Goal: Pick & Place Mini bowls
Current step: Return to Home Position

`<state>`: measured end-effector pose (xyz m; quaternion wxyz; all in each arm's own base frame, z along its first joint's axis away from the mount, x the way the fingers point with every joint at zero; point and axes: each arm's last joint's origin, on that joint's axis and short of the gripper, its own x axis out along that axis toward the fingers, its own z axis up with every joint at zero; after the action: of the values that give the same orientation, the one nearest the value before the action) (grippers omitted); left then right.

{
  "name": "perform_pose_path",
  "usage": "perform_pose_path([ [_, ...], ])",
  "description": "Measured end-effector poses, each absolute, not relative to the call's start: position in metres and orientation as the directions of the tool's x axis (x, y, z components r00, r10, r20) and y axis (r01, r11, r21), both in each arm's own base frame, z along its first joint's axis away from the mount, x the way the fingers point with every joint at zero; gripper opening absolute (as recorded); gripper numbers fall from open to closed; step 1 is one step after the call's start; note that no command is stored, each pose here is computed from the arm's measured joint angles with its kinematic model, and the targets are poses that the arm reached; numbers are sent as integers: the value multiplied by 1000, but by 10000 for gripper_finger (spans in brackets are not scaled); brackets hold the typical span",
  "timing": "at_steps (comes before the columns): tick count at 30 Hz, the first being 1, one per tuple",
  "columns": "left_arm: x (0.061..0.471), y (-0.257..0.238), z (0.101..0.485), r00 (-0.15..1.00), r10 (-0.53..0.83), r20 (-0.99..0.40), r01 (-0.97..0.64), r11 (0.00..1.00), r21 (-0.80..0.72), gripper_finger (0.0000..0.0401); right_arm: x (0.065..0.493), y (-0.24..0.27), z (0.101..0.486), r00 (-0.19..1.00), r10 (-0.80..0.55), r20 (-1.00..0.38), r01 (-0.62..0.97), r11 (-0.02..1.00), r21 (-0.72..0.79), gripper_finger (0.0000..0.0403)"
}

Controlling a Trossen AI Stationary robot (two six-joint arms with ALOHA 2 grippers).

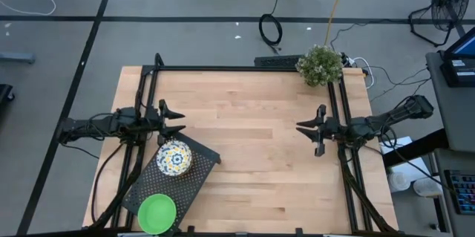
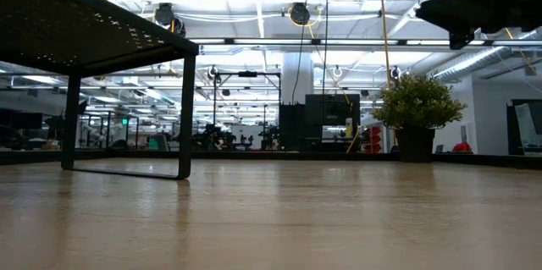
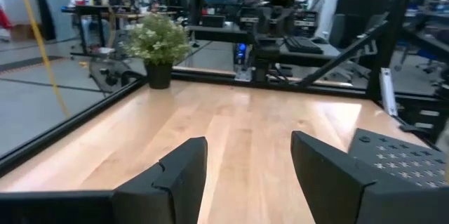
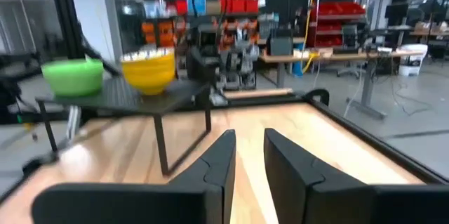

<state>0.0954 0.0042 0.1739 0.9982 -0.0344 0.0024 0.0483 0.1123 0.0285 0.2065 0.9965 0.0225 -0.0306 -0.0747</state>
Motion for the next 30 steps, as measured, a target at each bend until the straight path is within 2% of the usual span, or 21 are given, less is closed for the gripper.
perform_pose_path([
  [3,95,5,174,998,58,-7,-58,996,-62,209,103,25,203,984,-146,102,139,988,67,66],
  [10,95,4,173,1000,-25,-19,24,998,-65,209,89,24,190,994,5,112,-8,1000,21,66],
  [14,95,3,173,998,-66,-17,65,996,-64,209,91,25,181,995,13,95,-11,1000,-22,66],
  [22,95,4,173,998,-55,-18,53,996,-69,209,93,25,176,998,10,65,-5,997,-74,66],
  [30,96,4,172,998,-53,-25,50,992,-114,209,94,26,174,999,9,51,-7,999,-39,66],
])
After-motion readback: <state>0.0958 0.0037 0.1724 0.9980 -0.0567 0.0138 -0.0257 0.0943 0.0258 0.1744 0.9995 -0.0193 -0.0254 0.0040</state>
